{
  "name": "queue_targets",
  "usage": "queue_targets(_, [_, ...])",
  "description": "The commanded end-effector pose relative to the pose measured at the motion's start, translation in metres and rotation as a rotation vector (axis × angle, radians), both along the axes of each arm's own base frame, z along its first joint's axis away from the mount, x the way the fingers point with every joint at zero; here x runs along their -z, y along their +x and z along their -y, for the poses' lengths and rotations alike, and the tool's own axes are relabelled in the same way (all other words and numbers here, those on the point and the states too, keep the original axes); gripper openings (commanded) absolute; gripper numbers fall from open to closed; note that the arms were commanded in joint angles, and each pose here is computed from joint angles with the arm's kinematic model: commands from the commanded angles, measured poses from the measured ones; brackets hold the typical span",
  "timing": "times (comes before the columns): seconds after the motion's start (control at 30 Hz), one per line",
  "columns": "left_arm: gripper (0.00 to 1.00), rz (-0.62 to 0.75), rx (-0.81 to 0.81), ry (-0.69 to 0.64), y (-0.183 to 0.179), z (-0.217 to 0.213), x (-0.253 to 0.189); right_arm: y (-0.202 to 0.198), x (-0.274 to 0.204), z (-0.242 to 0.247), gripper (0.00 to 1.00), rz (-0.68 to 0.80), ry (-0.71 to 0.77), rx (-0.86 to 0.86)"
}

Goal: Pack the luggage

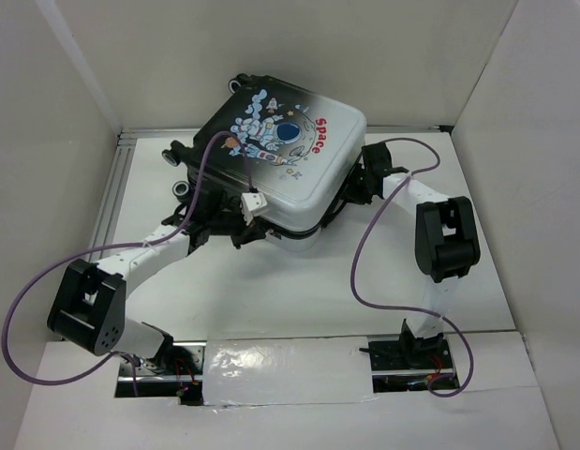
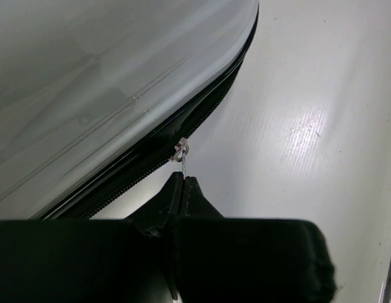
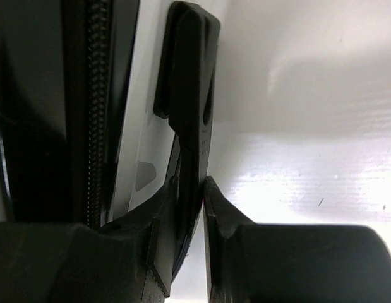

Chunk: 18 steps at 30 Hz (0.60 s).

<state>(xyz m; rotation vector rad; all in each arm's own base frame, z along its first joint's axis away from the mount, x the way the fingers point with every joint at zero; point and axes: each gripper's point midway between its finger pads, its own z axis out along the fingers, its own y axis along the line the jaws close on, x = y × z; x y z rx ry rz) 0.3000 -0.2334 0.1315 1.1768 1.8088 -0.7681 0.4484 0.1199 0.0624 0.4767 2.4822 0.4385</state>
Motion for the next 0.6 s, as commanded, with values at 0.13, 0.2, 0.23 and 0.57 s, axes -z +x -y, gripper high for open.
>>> queue_targets(0.13, [0.0,-0.081,0.107,-0.043,-0.039,0.028,0.006,0.03,0.012,0.024,0.0,0.08,-0.132,0.041])
queue_targets(0.2, [0.0,-0.1,0.109,-0.046,-0.04,0.029,0.008,0.03,0.012,0.024,0.0,0.08,-0.132,0.041])
queue_targets(0.23, [0.0,-0.09,0.115,-0.059,-0.039,0.034,0.002,0.03,0.012,0.024,0.0,0.08,-0.132,0.041])
queue_targets(0.57, [1.0,-0.03,0.107,-0.078,-0.051,0.032,-0.06,0.063,-0.011,0.047,0.0,0.131,-0.179,-0.046])
